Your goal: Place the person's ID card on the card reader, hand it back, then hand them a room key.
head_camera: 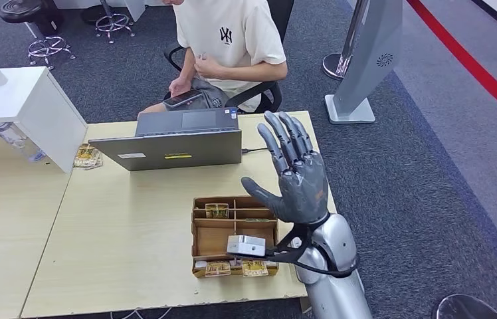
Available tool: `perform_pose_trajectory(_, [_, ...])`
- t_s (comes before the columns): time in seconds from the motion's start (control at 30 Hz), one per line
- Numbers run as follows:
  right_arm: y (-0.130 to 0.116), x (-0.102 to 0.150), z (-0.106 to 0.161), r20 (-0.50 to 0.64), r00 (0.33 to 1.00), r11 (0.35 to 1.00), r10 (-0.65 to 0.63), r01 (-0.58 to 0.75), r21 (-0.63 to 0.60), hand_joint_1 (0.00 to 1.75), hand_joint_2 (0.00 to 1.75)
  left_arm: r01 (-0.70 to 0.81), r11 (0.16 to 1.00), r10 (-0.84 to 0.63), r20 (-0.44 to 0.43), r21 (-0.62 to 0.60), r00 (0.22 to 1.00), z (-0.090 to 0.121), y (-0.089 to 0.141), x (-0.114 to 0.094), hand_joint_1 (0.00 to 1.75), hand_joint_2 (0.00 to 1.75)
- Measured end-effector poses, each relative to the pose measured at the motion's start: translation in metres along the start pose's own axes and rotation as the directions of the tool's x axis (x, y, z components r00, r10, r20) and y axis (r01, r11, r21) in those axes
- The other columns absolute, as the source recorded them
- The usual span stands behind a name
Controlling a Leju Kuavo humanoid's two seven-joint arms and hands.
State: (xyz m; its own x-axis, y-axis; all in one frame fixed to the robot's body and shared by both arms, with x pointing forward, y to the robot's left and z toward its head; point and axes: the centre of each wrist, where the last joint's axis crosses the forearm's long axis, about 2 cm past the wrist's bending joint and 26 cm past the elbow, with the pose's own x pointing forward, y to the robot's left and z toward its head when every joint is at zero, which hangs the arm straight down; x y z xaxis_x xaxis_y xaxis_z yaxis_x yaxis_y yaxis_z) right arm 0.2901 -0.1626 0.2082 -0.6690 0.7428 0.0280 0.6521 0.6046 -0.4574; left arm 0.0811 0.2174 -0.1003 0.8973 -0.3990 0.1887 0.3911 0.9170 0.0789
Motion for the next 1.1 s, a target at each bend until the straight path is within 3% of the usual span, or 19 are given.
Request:
perform_pose_trajectory(0.07, [-0.007, 0.002, 0.009, -0.02, 1.0, 1.0, 0.004, -0.005, -0.004, 0.0, 1.75, -0.007, 1.0, 0.007, -0.001, 0.004, 1.0, 0.0, -0.001, -0.002, 0.0, 0.0])
perform_pose_trajectory(0.17, [-0.016, 0.007, 0.024, -0.047, 0.999, 1.0, 0.009, -0.008, 0.008, 0.72, 1.75, -0.015, 1.0, 0.015, -0.002, 0.007, 1.0, 0.0, -0.001, -0.004, 0.0, 0.0])
perform_pose_trajectory(0.2, [-0.018, 0.008, 0.028, -0.057, 0.998, 1.0, 0.007, -0.007, 0.013, 1.13, 1.75, -0.017, 1.0, 0.017, -0.001, 0.007, 1.0, 0.0, -0.001, -0.005, 0.0, 0.0])
perform_pose_trajectory(0.23, [-0.019, 0.009, 0.033, -0.067, 0.998, 1.0, 0.006, -0.005, 0.021, 1.36, 1.75, -0.019, 1.0, 0.019, 0.0, 0.007, 1.0, 0.0, -0.001, -0.005, 0.0, 0.0])
perform_pose_trajectory(0.3, [-0.021, 0.012, 0.041, -0.08, 0.997, 0.999, 0.007, -0.004, 0.042, 1.71, 1.75, -0.025, 1.0, 0.025, 0.002, 0.007, 1.0, 0.0, -0.001, -0.006, 0.0, 0.0])
perform_pose_trajectory(0.33, [-0.021, 0.013, 0.045, -0.081, 0.997, 0.998, 0.011, -0.007, 0.054, 1.73, 1.75, -0.027, 1.0, 0.027, 0.002, 0.007, 1.0, 0.0, -0.001, -0.006, 0.0, 0.0])
perform_pose_trajectory(0.5, [-0.014, 0.014, 0.062, -0.083, 0.996, 0.99, 0.025, -0.013, 0.142, 1.74, 1.75, -0.017, 1.0, 0.017, 0.007, 0.01, 1.0, 0.0, 0.0, -0.007, 0.0, 0.0])
perform_pose_trajectory(0.57, [-0.011, 0.015, 0.069, -0.087, 0.996, 0.984, 0.026, -0.01, 0.176, 1.64, 1.75, -0.023, 1.0, 0.023, 0.005, 0.011, 1.0, 0.0, 0.0, -0.008, 0.0, 0.0])
perform_pose_trajectory(0.6, [-0.01, 0.015, 0.072, -0.093, 0.995, 0.982, 0.025, -0.007, 0.19, 1.51, 1.75, -0.027, 1.0, 0.027, 0.004, 0.011, 1.0, 0.0, 0.0, -0.008, 0.0, 0.0])
perform_pose_trajectory(0.67, [-0.007, 0.018, 0.079, -0.108, 0.994, 0.975, 0.026, -0.002, 0.224, 1.11, 1.75, -0.033, 0.999, 0.033, 0.001, 0.012, 0.999, 0.0, 0.0, -0.008, 0.0, 0.0])
perform_pose_trajectory(0.73, [-0.003, 0.022, 0.086, -0.12, 0.992, 0.965, 0.03, 0.002, 0.264, 0.86, 1.75, -0.039, 0.999, 0.039, -0.003, 0.013, 0.999, 0.0, 0.0, -0.008, 0.0, 0.0])
perform_pose_trajectory(0.9, [0.005, 0.035, 0.096, -0.138, 0.99, 0.944, 0.017, 0.03, 0.33, 0.67, 1.75, -0.04, 0.999, 0.04, -0.005, 0.013, 0.999, 0.0, 0.001, -0.008, 0.0, 0.0])
perform_pose_trajectory(1.1, [0.012, 0.051, 0.107, -0.149, 0.989, 0.92, -0.009, 0.067, 0.387, 0.65, 1.75, -0.033, 0.999, 0.033, -0.004, 0.014, 0.999, 0.0, 0.001, -0.008, 0.0, 0.0])
